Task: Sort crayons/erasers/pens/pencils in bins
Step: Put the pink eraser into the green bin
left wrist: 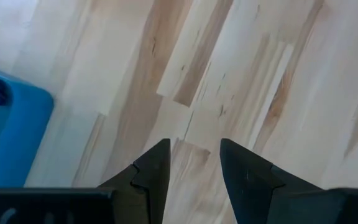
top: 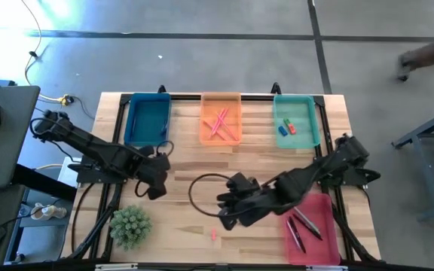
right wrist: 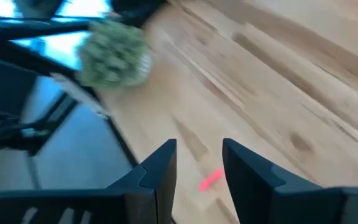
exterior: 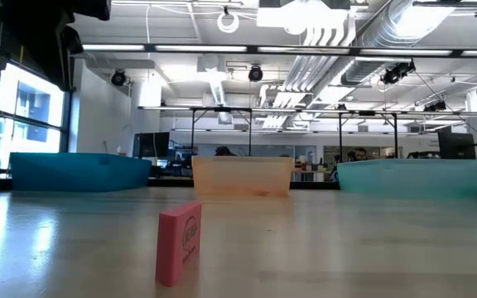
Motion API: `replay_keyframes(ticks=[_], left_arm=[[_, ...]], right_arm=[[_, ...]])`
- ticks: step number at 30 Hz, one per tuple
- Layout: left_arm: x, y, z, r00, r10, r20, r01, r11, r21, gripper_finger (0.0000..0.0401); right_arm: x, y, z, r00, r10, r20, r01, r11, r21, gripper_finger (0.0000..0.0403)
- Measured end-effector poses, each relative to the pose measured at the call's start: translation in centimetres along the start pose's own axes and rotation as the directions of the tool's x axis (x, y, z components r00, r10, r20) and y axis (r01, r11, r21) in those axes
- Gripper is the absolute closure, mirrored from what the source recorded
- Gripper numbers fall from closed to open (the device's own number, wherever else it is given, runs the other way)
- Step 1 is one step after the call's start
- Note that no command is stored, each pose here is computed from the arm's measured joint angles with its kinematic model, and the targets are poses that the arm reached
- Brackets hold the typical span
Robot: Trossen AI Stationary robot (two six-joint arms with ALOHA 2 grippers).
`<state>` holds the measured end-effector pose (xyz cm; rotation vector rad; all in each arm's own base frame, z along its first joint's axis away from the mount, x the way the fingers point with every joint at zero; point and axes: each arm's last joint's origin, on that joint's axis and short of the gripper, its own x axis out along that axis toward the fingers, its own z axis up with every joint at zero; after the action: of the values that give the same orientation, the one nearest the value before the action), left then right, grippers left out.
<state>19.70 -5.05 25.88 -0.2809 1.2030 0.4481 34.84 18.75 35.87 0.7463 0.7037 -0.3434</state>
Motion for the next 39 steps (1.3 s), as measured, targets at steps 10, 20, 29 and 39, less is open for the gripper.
replay_keyframes(ticks=[10, 20, 29, 39], left_arm=[[-0.3, 1.4, 0.6, 1.000, -0.020, -0.007, 0.020, 1.000, -0.005, 0.0272], [0.1, 3.3, 1.7, 1.000, 0.009, -0.019, -0.008, 0.998, 0.057, 0.0272], [0.4, 6.0, 2.0, 0.991, 0.086, -0.100, -0.078, 0.994, 0.083, 0.0272], [-0.7, 8.5, 1.9, 0.992, 0.106, -0.066, -0.104, 0.994, 0.034, 0.0272]], right_arm=[[5.2, 1.1, -2.2, 0.968, -0.177, -0.178, 0.205, 0.968, 0.148, 0.0281], [9.2, 0.9, -4.9, 0.938, -0.229, -0.261, 0.315, 0.878, 0.359, 0.0281], [12.6, 1.5, -6.9, 0.941, -0.170, -0.292, 0.299, 0.821, 0.486, 0.0281], [15.8, 0.9, -8.7, 0.925, -0.180, -0.334, 0.337, 0.796, 0.503, 0.0281]])
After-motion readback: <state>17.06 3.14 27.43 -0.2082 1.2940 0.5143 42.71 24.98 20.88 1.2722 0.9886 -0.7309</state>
